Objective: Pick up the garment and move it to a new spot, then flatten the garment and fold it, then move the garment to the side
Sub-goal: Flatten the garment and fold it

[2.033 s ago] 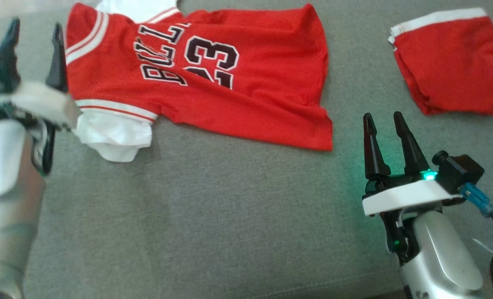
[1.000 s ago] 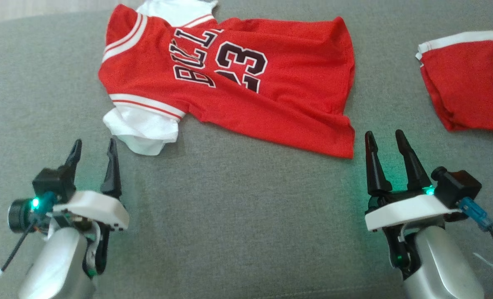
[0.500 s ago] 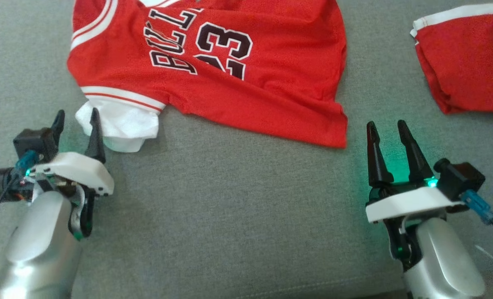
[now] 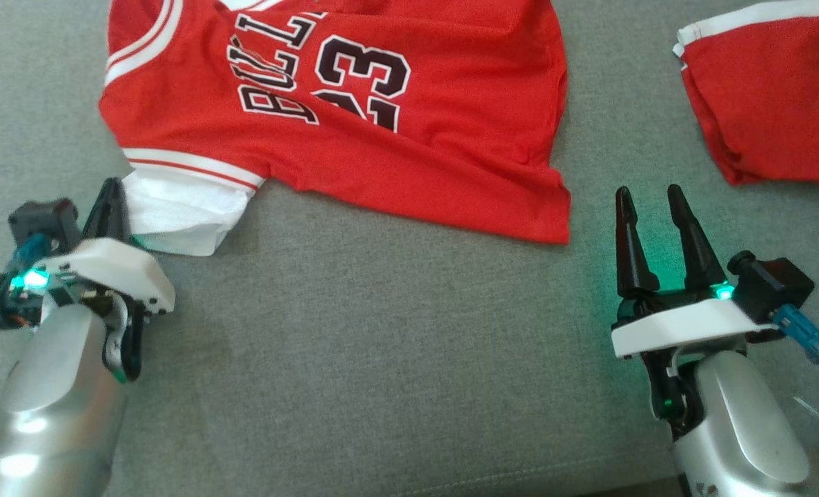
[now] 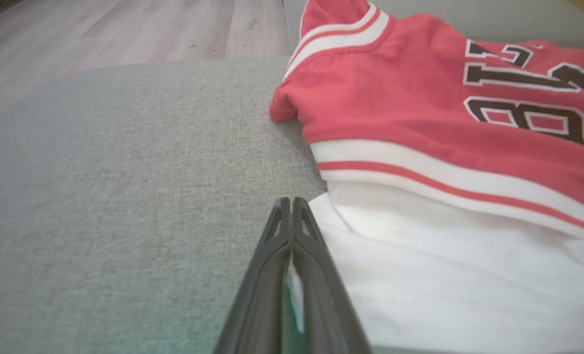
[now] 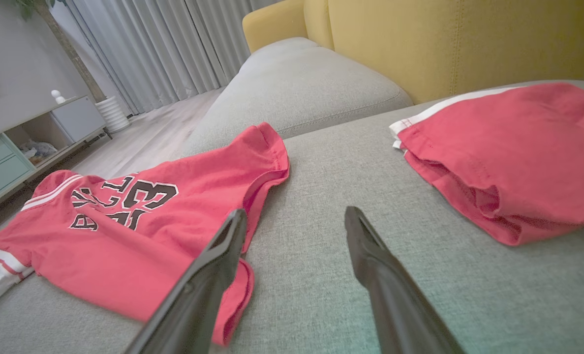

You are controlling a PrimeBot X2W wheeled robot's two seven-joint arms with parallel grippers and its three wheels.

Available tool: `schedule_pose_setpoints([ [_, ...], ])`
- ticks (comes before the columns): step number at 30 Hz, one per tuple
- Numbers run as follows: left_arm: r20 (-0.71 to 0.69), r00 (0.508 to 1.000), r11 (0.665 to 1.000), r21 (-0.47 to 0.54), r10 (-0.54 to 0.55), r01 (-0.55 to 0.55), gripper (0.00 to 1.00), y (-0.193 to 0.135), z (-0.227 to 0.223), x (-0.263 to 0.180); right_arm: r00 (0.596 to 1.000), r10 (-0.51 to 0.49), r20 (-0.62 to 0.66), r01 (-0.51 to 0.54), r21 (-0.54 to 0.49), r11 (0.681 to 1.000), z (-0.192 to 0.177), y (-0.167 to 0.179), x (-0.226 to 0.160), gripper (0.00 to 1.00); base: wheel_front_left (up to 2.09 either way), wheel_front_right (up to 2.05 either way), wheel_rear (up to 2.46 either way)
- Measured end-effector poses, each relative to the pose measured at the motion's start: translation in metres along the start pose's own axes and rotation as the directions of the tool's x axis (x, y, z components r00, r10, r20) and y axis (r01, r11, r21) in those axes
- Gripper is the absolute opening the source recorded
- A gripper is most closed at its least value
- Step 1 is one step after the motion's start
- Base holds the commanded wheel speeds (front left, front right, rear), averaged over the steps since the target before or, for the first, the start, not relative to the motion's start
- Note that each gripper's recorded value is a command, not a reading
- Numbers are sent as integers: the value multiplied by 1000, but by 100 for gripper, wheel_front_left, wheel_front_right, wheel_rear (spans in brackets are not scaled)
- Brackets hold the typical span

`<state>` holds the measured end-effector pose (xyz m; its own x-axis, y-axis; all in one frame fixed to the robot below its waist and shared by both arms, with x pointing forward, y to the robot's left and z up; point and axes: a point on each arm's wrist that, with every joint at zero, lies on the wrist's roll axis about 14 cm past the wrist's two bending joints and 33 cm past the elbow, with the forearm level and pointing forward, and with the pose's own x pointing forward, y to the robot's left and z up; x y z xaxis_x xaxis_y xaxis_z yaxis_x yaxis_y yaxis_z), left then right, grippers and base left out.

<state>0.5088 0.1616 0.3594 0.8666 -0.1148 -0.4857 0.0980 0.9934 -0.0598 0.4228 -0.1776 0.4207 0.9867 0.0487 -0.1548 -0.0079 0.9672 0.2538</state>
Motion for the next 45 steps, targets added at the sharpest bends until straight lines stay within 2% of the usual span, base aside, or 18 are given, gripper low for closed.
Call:
schedule_pose_setpoints([
  [11, 274, 960, 997, -59, 54, -39, 0, 12, 50, -42, 998, 49, 34, -49, 2, 999, 13, 18, -2, 100, 0, 0, 0],
  [17, 369, 928, 996, -89, 55, -23, 0, 6, 64, -74, 997, 67, -29, -67, 2, 998, -6, 26, -11, 100, 0, 0, 0],
  [22, 419, 907, 994, -105, 50, -7, 0, -1, 71, -95, 990, 71, -122, -71, 6, 997, -28, 29, -13, 100, 0, 0, 0],
  [27, 460, 887, 994, -107, 53, -4, 0, -2, 80, -105, 965, 70, -253, -69, 13, 998, -56, 30, -12, 100, 0, 0, 0],
  [43, 497, 865, 993, -118, 69, -11, 0, 1, 91, -115, 914, 152, -376, -178, -33, 984, -75, 56, 11, 100, 0, 0, 0],
  [44, 500, 863, 993, -118, 69, -10, 0, 1, 92, -115, 914, 153, -377, -179, -33, 983, -75, 56, 10, 62, 0, 0, 0],
  [45, 504, 861, 993, -119, 68, -9, 0, 1, 93, -116, 912, 154, -379, -180, -32, 983, -75, 56, 9, 20, 0, 0, 0],
])
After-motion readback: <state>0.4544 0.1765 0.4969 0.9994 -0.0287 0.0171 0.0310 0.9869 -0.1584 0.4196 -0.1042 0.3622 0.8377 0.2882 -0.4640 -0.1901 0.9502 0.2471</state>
